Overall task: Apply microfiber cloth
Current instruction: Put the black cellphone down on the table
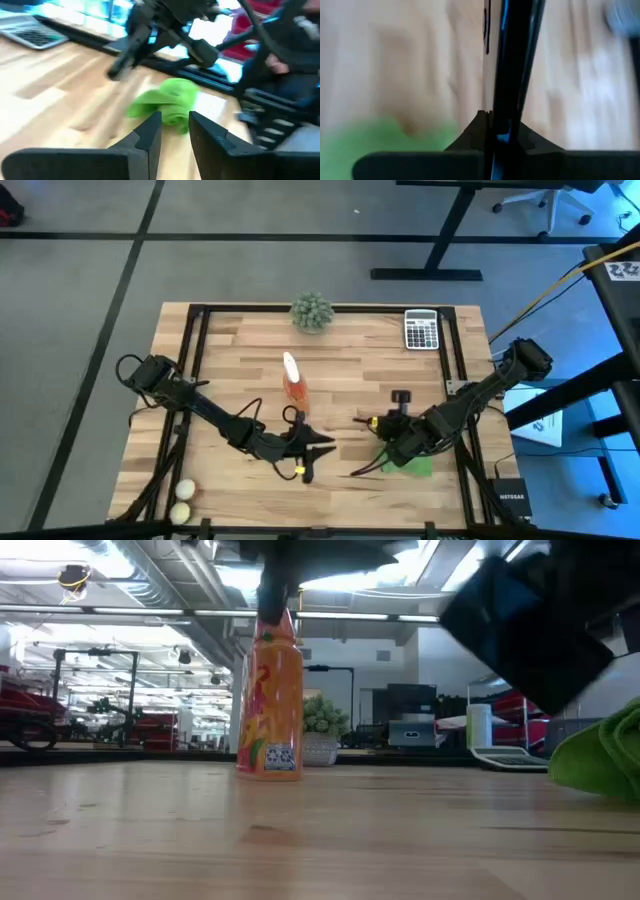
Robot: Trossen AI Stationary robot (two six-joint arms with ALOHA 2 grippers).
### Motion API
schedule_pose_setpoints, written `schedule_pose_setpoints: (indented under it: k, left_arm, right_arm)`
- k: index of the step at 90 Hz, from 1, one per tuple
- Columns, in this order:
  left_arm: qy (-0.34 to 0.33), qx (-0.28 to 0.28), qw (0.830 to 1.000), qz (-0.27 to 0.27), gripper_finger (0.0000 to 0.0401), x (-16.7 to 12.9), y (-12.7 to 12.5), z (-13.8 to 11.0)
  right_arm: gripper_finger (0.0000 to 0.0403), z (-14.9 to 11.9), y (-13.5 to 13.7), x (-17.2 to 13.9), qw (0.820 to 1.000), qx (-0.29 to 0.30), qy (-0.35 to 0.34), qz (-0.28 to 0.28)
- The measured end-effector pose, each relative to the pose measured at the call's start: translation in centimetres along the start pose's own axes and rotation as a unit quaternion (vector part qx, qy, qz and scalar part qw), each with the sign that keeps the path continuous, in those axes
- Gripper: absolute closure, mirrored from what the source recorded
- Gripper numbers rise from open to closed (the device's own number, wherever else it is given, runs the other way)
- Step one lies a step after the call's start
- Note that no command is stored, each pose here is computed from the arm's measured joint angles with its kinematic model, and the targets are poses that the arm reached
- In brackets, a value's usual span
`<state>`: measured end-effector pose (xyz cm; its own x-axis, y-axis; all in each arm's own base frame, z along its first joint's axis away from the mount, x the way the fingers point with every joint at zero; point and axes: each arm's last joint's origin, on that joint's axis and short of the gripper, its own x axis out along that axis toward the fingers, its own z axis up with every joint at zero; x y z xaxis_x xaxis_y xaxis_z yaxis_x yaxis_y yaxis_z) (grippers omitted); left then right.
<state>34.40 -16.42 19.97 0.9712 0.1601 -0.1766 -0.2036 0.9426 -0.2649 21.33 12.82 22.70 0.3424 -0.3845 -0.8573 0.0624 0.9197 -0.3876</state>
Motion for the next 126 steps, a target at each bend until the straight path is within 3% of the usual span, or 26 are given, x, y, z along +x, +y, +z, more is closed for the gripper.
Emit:
schedule_pose_setpoints:
  k: [17, 49, 61, 88, 109, 126]
  left_arm:
    - [0.008, 0.001, 1.0, 0.011, 0.0321, 0.0, 0.1, -0.2]
    - [0.008, 0.003, 1.0, 0.008, 0.0321, -0.2, -0.1, -0.3]
    - [0.008, 0.003, 1.0, 0.009, 0.0321, -0.1, 0.0, -0.2]
    - [0.008, 0.003, 1.0, 0.009, 0.0321, -0.1, 0.0, -0.3]
    - [0.011, 0.005, 1.0, 0.01, 0.0321, -0.2, 0.0, -0.3]
    - [0.013, 0.007, 1.0, 0.011, 0.0321, -0.2, 0.0, -0.4]
  right_arm:
    - [0.0398, -1.3, -2.0, 3.1, 0.996, 0.017, 0.058, -0.061]
    - [0.0387, -3.8, -4.6, 9.2, 0.991, 0.013, 0.125, -0.034]
    - [0.0368, -4.3, -4.8, 9.8, 0.99, 0.016, 0.139, -0.014]
    - [0.0303, -3.4, -4.2, 10.2, 0.995, 0.032, 0.091, 0.03]
    - [0.0232, -3.4, -4.1, 10.3, 0.994, 0.035, 0.092, 0.044]
    - [0.0205, -3.4, -4.1, 10.3, 0.994, 0.035, 0.092, 0.044]
